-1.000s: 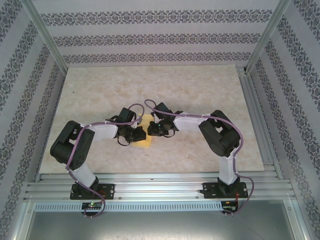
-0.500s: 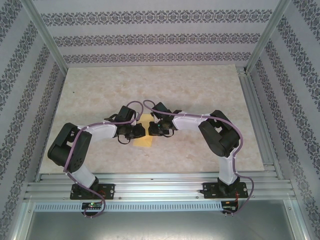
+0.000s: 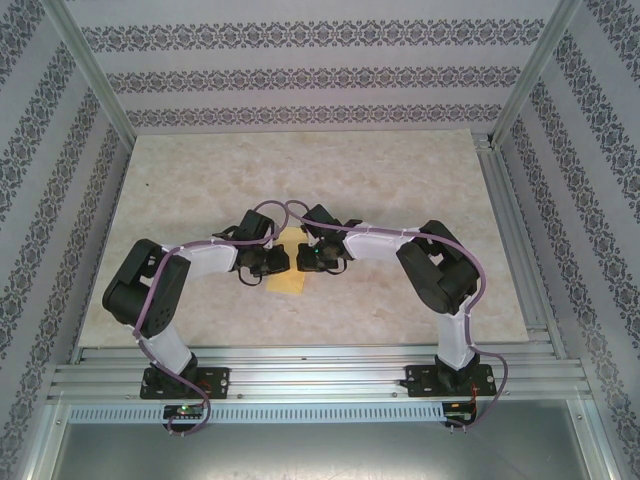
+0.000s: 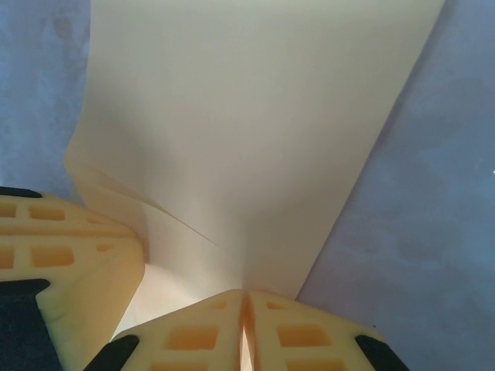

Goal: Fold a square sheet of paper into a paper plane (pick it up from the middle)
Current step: Fold the triangle a second time at the center of the table.

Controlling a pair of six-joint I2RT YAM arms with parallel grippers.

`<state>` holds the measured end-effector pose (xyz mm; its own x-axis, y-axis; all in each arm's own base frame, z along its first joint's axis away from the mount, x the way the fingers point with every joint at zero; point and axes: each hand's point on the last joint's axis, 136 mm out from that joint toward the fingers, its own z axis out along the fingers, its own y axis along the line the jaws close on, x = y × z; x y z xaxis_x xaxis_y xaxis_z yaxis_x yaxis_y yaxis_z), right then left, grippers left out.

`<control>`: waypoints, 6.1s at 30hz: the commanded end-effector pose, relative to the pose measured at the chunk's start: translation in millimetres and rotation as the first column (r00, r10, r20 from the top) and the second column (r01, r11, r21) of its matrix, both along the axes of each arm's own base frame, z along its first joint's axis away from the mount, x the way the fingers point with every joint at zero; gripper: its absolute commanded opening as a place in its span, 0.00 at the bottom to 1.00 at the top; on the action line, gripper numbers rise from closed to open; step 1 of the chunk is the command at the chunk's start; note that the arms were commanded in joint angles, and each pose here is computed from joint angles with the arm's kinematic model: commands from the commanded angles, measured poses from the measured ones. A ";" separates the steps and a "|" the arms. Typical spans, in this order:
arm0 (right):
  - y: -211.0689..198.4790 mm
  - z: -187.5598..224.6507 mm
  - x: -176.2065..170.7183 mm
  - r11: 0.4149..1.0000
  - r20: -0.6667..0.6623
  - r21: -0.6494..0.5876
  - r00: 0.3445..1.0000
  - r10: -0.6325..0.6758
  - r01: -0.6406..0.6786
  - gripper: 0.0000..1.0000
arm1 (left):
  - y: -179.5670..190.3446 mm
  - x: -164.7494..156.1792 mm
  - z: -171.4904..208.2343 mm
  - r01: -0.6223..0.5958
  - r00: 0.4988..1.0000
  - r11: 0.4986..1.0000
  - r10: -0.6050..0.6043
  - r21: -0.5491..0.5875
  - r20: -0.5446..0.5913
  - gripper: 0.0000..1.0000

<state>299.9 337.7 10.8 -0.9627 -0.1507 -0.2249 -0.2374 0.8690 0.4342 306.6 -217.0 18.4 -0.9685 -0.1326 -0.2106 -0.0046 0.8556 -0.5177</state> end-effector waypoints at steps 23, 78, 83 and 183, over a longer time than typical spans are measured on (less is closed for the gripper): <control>-42.4 -49.6 -18.3 0.977 -0.074 -0.215 0.997 -0.021 0.004 0.11 | 27.4 35.8 39.9 -0.113 0.989 0.993 0.117 -0.046 0.092 0.20; 32.7 12.4 -54.1 0.995 -0.013 -0.007 0.995 0.099 -0.100 0.10 | 26.5 -23.2 -42.0 -0.120 0.973 0.990 0.133 0.078 -0.187 0.07; 24.9 1.8 -52.5 0.996 -0.030 -0.036 0.996 0.083 -0.084 0.10 | 26.6 -23.1 -41.3 -0.119 0.974 0.990 0.132 0.079 -0.186 0.07; 16.3 3.5 -34.2 0.995 -0.115 0.091 0.992 0.047 -0.036 0.11 | 21.1 -18.2 -46.9 -0.097 0.977 0.990 0.114 0.098 -0.182 0.07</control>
<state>274.1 362.7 28.9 -0.9732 -0.1641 -0.1613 -0.2271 0.7985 0.5576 314.7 -216.6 14.8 -0.9664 -0.2241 -0.1262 -0.1175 0.8213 -0.5583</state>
